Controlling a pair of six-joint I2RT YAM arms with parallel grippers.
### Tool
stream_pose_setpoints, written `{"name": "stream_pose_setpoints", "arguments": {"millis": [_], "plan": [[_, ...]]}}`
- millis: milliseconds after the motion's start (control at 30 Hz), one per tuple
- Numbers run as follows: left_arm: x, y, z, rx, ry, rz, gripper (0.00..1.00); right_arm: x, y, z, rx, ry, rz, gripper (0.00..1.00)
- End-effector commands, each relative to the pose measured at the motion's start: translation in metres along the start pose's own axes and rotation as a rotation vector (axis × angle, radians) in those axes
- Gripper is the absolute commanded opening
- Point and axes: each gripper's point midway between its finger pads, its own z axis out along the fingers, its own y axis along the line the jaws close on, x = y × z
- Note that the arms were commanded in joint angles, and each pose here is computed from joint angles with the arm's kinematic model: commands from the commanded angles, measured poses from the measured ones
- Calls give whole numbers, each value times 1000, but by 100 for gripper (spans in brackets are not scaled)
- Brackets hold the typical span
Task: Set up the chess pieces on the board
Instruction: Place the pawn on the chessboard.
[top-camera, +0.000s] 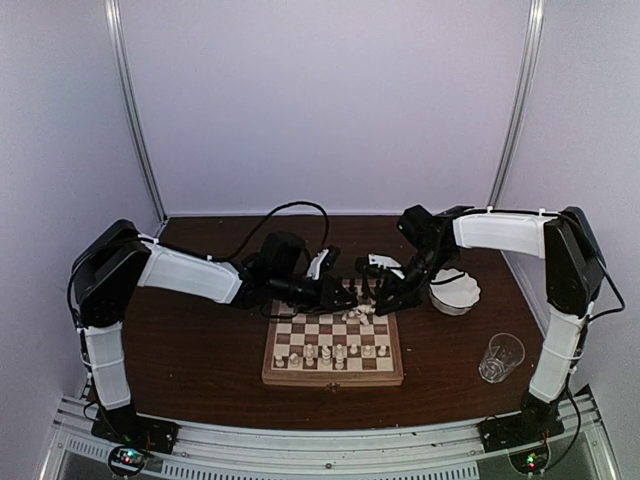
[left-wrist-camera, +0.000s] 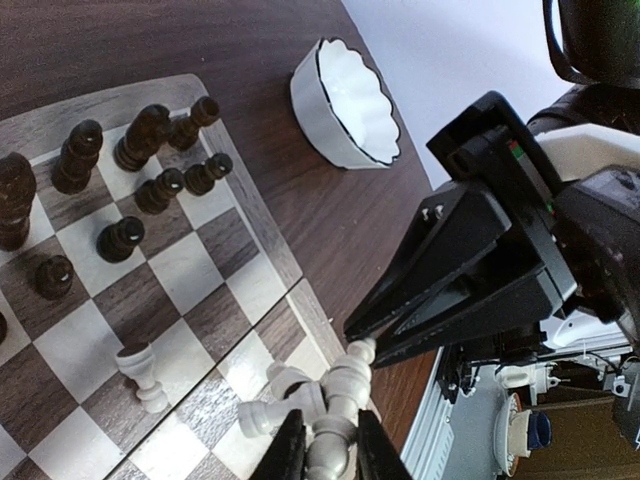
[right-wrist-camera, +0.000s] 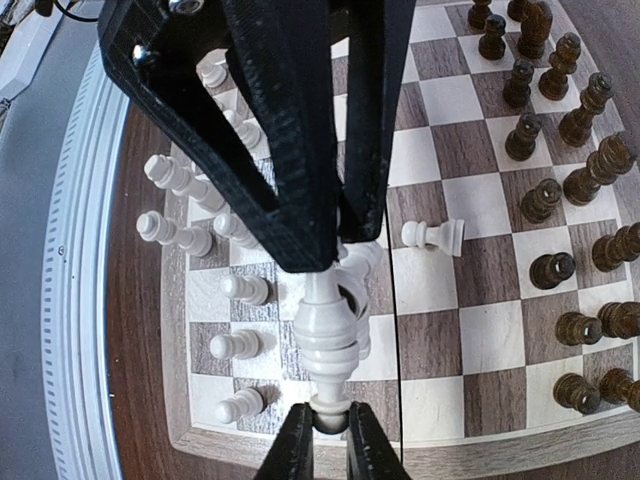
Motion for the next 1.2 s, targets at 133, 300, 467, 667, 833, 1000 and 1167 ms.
{"name": "stream_pose_setpoints", "arguments": {"millis": [133,300,467,667,833,1000,1167], "plan": [[-4,-6,1,52,-13,9,12,-17,0,-13,18,-46,-33,12],[-9,-10,-6,17,-22,36,8,-9,-6,-9,32,-29,-19,11],[-13,-19,-17,-10,-16,71,7,3,-13,-2,39,-7,6,12],[-9,-16,-27,-90,28,104,6,12,-20,5,43,14,45,12],[-3,-5,-36,-189,77,106,6,18,-32,12,52,64,110,12],[-3,3,-48,-308,134,132,6,27,-36,14,81,132,127,12],[-4,5,-59,-399,204,175,6,29,-43,19,87,157,152,15]]}}
